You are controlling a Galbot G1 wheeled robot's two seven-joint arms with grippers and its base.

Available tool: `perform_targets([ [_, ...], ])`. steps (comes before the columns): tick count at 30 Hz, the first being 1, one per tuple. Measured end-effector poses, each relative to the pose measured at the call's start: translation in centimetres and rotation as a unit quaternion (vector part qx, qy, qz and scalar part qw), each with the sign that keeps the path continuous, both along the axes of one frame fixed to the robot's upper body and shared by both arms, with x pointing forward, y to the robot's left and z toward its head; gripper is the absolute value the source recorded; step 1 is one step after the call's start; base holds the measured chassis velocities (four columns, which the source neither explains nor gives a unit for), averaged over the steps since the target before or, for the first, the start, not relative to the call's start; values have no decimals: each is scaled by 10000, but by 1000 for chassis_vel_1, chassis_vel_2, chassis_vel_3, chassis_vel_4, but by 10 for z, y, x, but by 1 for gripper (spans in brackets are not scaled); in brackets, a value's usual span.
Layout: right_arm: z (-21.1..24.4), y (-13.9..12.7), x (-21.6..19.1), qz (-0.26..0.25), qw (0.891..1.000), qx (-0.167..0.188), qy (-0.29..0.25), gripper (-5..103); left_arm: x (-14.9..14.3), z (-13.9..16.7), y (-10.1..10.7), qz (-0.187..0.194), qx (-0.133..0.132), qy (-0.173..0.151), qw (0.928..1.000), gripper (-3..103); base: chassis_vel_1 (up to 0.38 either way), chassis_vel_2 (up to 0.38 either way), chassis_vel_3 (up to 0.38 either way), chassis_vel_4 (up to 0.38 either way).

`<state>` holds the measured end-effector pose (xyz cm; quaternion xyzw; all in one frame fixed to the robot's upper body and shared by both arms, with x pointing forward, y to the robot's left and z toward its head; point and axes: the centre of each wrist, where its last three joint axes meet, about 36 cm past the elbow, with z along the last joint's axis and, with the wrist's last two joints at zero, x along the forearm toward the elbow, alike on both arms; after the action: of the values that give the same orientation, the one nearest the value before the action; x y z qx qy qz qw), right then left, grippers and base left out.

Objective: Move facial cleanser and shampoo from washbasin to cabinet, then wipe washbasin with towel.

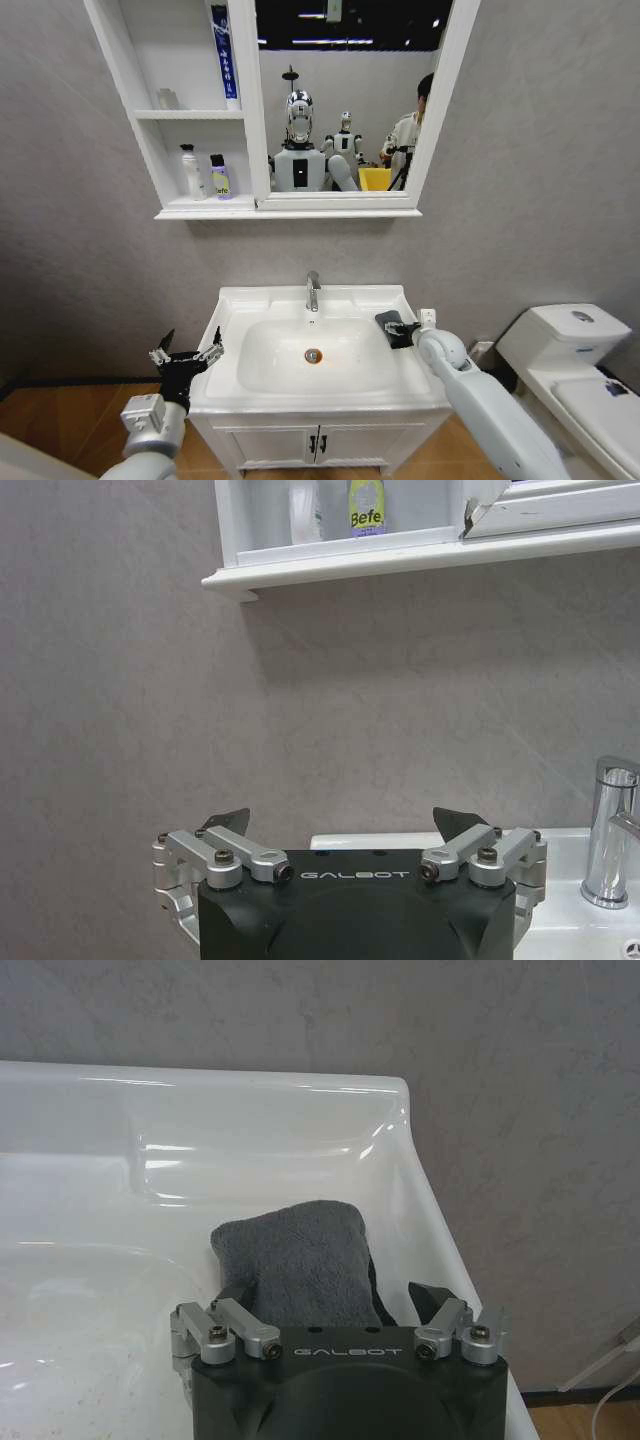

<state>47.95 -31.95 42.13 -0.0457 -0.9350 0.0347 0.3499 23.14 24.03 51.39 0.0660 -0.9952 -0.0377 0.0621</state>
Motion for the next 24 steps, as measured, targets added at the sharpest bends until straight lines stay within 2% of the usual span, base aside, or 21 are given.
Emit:
perform_targets([
  [2,-2,2,1,35,10000,-9,7,78,0,0,0,0,0,0,10000,100,0,0,0,0],
  [6,-3,5,2,53,10000,-3,14,77,0,0,0,0,0,0,10000,100,0,0,0,0],
  [8,-4,8,2,74,10000,9,20,68,0,0,0,-1,0,0,10000,100,0,0,0,0],
  [9,-4,8,2,74,10000,9,20,68,0,0,0,-1,0,0,10000,100,0,0,0,0],
  [13,-4,10,2,94,10000,2,19,45,0,0,0,0,0,0,10000,100,0,0,0,0],
  [18,-4,10,2,89,10000,-3,19,35,0,0,0,0,0,0,10000,100,0,0,0,0],
  [20,-5,11,1,90,10000,-25,17,24,0,0,0,0,0,0,10000,100,0,0,0,0],
  [21,-5,11,1,90,10000,-25,17,24,0,0,0,0,0,0,10000,100,0,0,0,0],
  [24,-6,11,0,100,9999,-68,-4,8,0,0,0,0,0,0,10000,100,0,0,0,0],
])
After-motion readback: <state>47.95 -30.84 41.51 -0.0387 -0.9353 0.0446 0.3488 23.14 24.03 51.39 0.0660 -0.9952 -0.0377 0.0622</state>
